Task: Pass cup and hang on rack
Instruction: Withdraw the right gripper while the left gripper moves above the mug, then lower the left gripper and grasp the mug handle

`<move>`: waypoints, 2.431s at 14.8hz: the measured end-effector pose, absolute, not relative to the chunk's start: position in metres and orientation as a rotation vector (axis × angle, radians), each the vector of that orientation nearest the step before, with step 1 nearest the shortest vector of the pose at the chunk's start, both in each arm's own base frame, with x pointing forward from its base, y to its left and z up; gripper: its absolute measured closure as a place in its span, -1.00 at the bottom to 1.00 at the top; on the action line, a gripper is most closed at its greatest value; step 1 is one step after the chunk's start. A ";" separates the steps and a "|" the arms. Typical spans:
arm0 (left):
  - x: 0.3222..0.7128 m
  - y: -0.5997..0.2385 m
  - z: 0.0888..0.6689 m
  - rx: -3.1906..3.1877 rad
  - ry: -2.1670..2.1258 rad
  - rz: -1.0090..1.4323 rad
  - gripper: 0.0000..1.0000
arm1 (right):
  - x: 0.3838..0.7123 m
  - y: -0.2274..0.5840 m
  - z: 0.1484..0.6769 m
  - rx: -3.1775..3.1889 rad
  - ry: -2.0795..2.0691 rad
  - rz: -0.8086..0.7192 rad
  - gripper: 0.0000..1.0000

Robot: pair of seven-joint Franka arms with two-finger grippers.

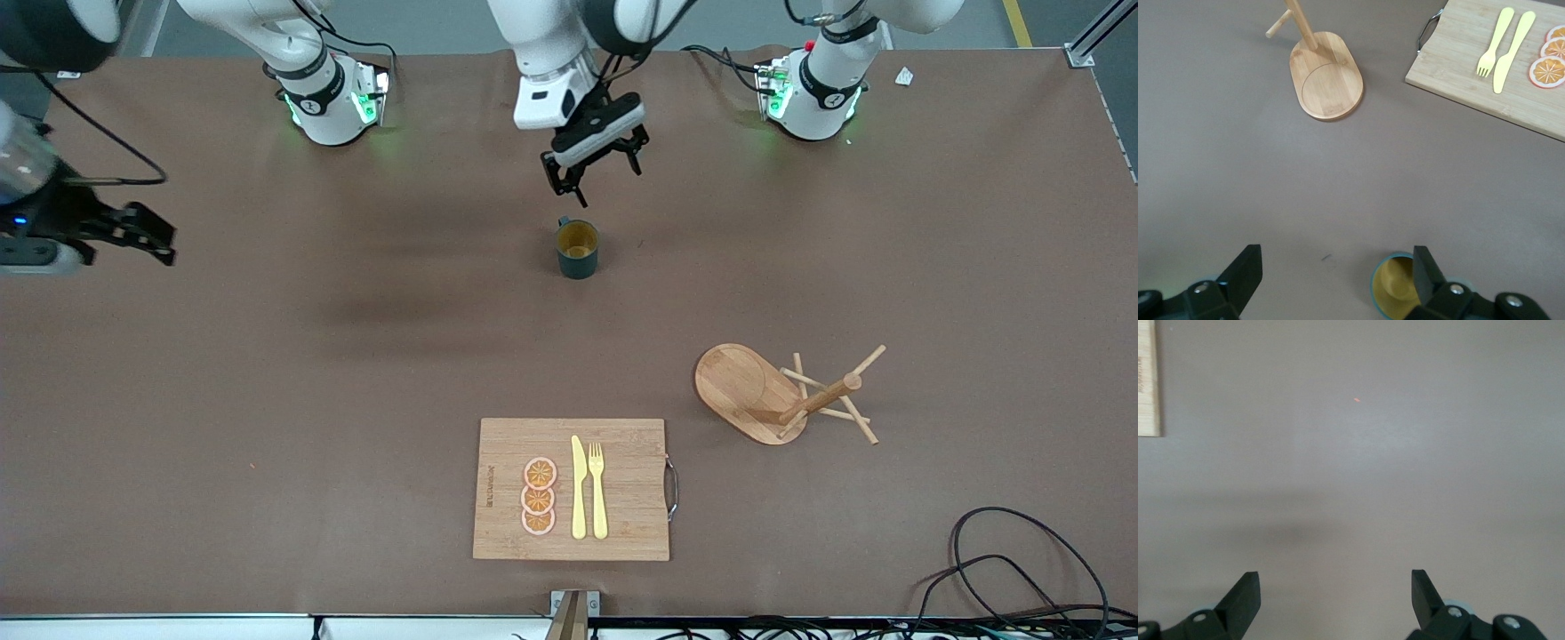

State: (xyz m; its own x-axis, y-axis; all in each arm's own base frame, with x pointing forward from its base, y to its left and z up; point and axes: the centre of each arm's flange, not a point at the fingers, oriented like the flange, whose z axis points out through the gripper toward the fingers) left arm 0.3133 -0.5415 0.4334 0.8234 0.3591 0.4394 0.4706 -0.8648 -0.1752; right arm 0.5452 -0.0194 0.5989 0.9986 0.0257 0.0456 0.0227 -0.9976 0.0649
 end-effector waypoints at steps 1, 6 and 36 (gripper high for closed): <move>0.300 -0.553 0.414 -2.709 -0.644 -0.629 -0.99 | 0.544 -0.038 0.599 3.086 0.037 0.072 -1.00; 0.246 -0.593 0.298 -2.613 -0.677 -0.852 -0.99 | 0.544 -0.052 0.599 3.090 0.080 0.090 -1.00; 0.214 -0.628 0.162 -2.577 -0.749 -1.046 0.59 | 0.540 -0.055 0.603 3.129 0.156 0.096 -1.00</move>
State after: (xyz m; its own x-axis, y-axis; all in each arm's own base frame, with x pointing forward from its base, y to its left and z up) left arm 0.2140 -0.6278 0.1622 0.6079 0.3639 0.7058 0.5513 -0.8331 -0.0453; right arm 0.5403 -0.0552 0.6026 0.9932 0.0998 0.0607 0.0993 -0.9950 0.0103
